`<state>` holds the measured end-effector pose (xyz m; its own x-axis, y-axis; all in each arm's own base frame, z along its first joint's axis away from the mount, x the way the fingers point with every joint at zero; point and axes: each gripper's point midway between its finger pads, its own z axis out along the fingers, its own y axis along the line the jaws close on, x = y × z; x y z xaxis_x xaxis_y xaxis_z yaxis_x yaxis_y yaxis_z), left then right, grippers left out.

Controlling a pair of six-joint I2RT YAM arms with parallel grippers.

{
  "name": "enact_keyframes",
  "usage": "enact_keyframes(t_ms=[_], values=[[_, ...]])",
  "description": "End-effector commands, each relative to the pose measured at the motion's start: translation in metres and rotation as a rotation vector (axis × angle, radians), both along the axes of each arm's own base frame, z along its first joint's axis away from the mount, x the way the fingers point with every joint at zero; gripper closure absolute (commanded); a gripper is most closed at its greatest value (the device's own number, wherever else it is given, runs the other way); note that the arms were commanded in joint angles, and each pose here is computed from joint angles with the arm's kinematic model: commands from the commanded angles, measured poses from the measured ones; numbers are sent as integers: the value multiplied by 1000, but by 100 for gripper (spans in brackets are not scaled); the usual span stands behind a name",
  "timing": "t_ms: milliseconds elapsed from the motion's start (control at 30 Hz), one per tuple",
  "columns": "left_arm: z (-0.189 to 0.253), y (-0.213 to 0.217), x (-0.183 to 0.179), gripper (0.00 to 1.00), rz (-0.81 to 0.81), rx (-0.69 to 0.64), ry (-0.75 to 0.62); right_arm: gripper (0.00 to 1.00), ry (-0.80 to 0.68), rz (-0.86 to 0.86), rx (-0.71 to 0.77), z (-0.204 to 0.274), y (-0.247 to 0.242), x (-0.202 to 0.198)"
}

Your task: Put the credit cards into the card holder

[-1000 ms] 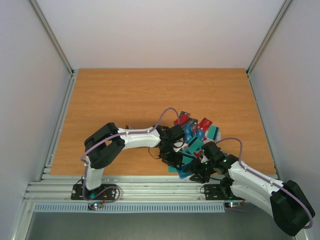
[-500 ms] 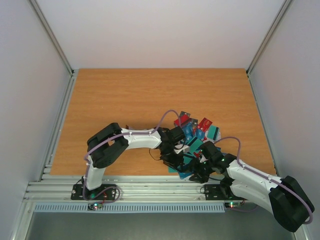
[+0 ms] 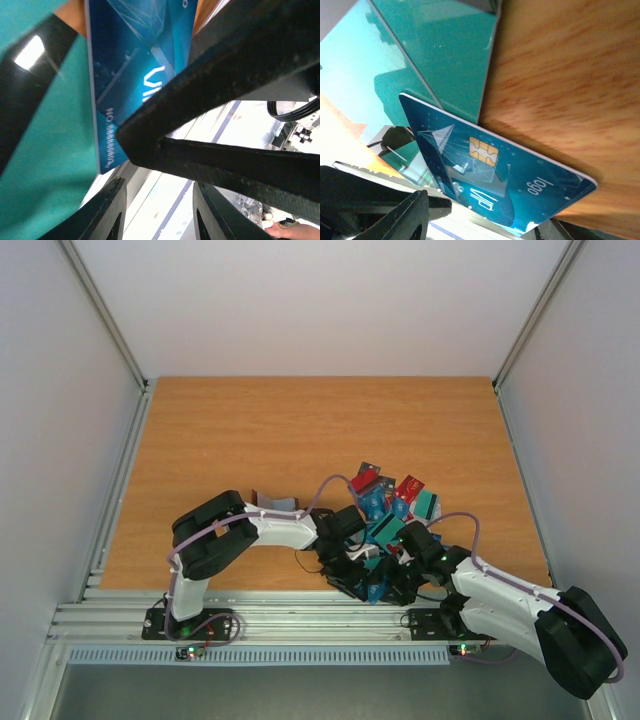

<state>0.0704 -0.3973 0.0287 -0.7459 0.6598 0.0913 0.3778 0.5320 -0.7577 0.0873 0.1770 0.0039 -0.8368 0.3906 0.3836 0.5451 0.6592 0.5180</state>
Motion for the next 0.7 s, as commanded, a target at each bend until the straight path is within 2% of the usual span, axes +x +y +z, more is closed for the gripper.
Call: enact_keyframes(t_ms=[0,167,467,567,667], values=[[3,-6,-5,61,-6,-32,27,46,-154,-50,51,-13,8,30],[1,-8,-3,61,3,-34,18,54,-147,-50,58,-15,10,30],[21,-8,-2,62,5,-76,9,80,-135,-58,46,-18,8,29],[34,-6,4,62,25,-89,-17,83,-135,-56,47,-18,8,29],[45,1,24,62,84,-62,-102,85,-133,-56,44,-18,8,29]])
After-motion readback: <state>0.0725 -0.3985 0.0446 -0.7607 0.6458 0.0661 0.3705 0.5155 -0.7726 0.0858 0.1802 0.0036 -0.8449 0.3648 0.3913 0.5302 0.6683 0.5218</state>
